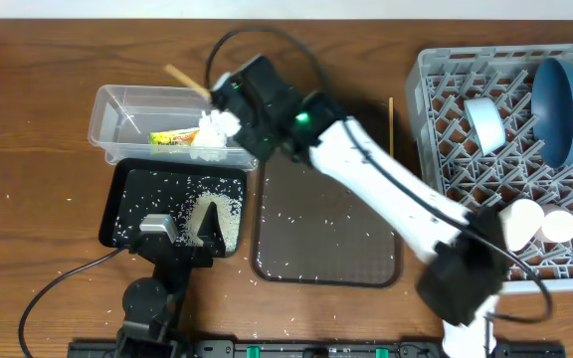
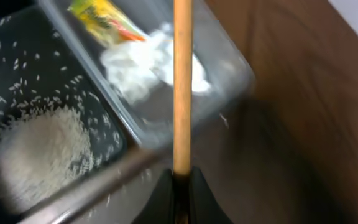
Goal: Sort waste into correct bins and load items into the dishwasher rack
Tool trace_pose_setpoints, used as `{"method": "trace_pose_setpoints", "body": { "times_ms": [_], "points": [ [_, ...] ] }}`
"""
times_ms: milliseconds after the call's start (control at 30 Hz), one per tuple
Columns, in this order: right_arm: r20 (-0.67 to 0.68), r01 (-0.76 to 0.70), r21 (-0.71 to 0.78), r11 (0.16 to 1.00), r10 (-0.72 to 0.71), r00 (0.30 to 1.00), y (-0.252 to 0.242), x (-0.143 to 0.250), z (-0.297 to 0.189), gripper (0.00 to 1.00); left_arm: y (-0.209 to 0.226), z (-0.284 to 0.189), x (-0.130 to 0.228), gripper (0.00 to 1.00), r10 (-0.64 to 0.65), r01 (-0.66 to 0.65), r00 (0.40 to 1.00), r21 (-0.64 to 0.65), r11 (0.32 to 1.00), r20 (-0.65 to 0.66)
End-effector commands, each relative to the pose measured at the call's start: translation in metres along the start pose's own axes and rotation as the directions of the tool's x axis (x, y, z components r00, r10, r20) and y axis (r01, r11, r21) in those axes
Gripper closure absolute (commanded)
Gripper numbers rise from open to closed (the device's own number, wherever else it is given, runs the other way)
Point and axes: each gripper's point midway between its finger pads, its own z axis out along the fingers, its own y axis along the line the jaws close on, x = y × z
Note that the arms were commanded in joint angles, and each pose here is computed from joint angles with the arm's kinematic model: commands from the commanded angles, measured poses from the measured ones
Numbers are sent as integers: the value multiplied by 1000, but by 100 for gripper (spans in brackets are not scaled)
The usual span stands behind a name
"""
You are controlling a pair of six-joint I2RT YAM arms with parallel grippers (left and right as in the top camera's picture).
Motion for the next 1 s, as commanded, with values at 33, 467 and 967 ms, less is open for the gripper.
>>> {"method": "trace_pose_setpoints", "body": {
  "times_ms": [33, 467, 967],
  "points": [
    [22, -491, 184, 851, 496, 868, -88, 30, -60, 99, 8, 2, 16, 6, 4, -5, 999, -29, 1000, -39],
    [-268, -667, 385, 638, 769, 581, -188, 203, -76, 99, 8, 2, 16, 6, 4, -5, 999, -29, 1000, -39],
    [-341, -476, 403, 781, 611, 714, -209, 244, -47, 99, 8, 2, 16, 6, 4, -5, 999, -29, 1000, -39]
  ]
}}
